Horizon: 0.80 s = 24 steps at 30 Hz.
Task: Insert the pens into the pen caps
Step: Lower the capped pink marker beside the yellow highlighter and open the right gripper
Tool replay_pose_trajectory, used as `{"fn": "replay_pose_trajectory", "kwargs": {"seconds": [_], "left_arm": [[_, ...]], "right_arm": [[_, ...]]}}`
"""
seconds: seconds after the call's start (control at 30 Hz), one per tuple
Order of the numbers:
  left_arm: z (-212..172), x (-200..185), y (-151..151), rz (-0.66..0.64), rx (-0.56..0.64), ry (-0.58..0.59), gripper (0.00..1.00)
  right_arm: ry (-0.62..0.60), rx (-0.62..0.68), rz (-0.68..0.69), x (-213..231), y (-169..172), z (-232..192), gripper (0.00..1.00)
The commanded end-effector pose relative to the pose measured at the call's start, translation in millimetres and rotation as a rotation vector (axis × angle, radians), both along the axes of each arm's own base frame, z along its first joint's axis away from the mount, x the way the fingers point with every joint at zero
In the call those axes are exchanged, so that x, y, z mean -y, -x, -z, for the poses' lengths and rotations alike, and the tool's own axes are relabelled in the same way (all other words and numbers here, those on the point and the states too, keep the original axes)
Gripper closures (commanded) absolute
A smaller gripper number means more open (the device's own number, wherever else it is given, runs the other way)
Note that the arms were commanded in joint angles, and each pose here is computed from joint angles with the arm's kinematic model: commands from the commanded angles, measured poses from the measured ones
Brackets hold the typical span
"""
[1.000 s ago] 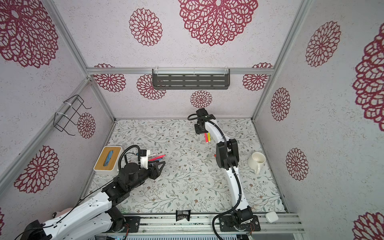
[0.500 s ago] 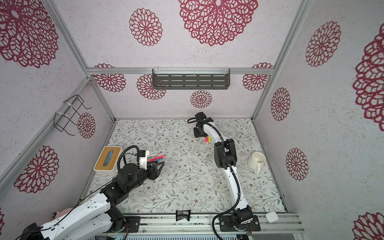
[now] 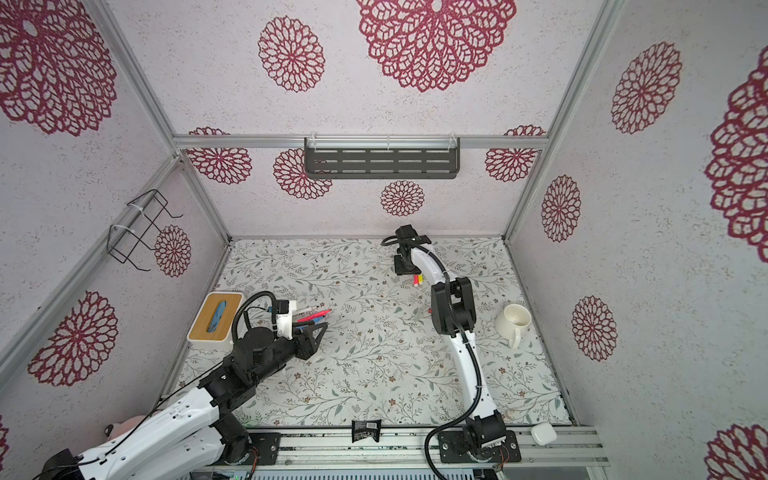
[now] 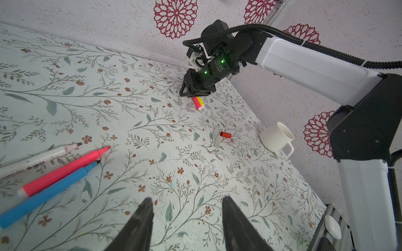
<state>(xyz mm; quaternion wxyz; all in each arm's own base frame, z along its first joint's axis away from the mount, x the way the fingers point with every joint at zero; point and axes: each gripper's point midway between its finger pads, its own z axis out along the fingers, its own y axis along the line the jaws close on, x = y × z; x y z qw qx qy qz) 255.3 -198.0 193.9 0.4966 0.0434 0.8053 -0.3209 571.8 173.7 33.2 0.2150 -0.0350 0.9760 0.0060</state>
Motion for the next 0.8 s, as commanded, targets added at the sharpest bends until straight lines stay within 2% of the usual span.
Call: {"fn": "replay_pose_trajectory", "kwargs": {"seconds": [0.0,0.13,0.27,0.53,0.77], "left_arm": [[-1,0,1,0.0,0.007,-0.003,0.46],[-1,0,0,0.0,0.006,-0.004,0.46],[-1,-1,1,-0.001,0.004,-0.007,0.47],[1,-4,-1,-0.017,0.004,-0.025,0.46],[0,-7,-10,-0.042,-0.013,-0.048,0.44]], "right_arm": [[0.034,-0.026,0.044,12,5,5,0.56],[-0.005,-0.006,0.019,2,3,-5,0.56],[-0.048,0.058,-0.007,-9,0,-35,0.56],[-0.145,0.255,-0.104,-42,17,-150,0.52],[-0.211,0.368,-0.133,-46,53,-222,0.52]]}}
